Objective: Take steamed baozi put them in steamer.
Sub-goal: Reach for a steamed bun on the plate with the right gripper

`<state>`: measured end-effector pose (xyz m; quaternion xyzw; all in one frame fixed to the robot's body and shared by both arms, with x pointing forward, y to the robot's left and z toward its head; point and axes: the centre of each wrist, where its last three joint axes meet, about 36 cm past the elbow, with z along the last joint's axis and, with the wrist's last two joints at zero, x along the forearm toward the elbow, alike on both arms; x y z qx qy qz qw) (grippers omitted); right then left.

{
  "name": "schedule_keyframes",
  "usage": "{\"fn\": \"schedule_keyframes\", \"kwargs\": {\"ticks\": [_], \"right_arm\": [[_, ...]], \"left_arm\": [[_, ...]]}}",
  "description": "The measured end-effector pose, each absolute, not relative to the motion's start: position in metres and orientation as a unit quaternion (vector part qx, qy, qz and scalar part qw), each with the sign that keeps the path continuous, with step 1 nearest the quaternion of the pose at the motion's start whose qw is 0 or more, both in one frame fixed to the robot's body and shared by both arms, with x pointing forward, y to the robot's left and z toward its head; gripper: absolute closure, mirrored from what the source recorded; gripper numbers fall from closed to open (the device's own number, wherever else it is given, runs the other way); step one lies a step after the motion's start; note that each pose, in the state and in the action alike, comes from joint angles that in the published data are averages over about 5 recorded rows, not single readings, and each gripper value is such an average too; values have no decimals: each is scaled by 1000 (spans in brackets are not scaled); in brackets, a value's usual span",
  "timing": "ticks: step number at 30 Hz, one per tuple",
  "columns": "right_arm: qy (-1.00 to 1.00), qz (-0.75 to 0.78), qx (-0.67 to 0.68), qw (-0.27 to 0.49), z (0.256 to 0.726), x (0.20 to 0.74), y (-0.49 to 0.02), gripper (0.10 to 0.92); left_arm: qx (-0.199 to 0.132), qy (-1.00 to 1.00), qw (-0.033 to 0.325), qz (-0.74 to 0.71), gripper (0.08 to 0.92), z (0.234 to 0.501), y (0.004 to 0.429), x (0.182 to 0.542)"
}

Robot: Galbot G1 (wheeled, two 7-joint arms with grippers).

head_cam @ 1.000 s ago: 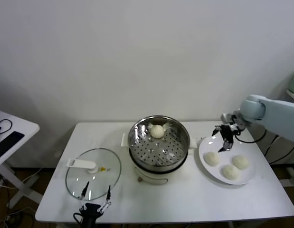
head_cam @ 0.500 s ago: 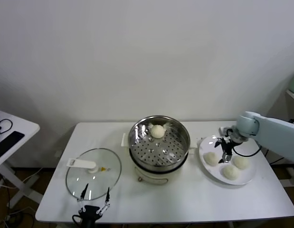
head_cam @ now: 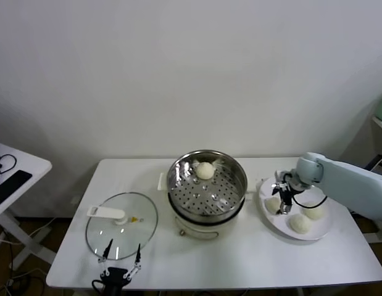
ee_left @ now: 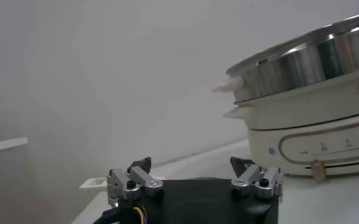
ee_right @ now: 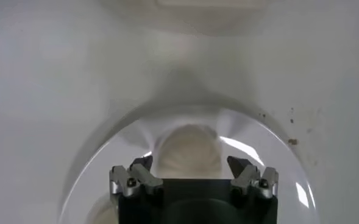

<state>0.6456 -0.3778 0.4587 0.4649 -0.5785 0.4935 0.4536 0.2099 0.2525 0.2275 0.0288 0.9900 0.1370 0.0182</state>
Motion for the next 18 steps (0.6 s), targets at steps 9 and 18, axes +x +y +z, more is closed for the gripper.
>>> {"fn": "schedule_keyframes", "kwargs": {"ticks": [9, 18], "right_arm": [[-568, 498, 467, 460, 454, 648, -381, 273], [-563, 499, 472, 461, 457, 651, -387, 324]], "left_arm": [[29, 990, 17, 140, 177, 225, 253, 210], [30, 989, 18, 142, 177, 225, 254, 210]]}}
